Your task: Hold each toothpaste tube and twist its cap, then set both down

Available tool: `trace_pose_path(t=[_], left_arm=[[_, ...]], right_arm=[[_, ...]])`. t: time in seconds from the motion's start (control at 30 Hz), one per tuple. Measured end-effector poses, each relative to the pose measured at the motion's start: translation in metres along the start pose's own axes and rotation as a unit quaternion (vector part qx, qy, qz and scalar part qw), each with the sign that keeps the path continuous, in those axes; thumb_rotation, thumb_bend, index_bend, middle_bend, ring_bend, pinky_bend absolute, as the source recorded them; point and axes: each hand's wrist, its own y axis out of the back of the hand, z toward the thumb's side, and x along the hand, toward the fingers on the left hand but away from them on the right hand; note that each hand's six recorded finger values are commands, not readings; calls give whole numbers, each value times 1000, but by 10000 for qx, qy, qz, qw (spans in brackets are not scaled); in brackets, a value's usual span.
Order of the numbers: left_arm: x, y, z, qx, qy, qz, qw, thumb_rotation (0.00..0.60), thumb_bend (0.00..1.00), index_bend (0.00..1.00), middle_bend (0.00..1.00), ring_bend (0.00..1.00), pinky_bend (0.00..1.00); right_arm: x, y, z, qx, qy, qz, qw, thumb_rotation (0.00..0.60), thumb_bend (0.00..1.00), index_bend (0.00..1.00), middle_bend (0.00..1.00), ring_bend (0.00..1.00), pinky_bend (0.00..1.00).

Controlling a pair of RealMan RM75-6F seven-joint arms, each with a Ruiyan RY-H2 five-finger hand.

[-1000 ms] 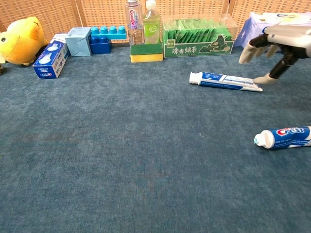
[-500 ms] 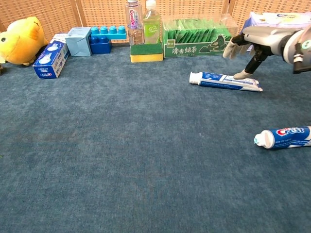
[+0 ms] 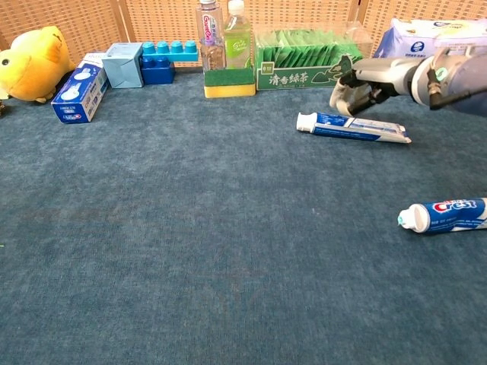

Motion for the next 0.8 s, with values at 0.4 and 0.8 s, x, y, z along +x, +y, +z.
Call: trace_pose_path(t=[0.4, 0.8], left_arm=[[-2, 0, -2, 19, 37, -28, 10000, 600, 379, 266, 53, 0, 147], [-3, -2, -2, 16, 44, -49, 10000, 600, 378, 262, 43, 0, 134]], right_arm=[[-4, -5, 12, 175, 236, 329, 9990, 169, 624, 261, 260, 157, 237], [14, -17, 26, 307, 516, 522, 9968, 170, 607, 281, 267, 160, 236]])
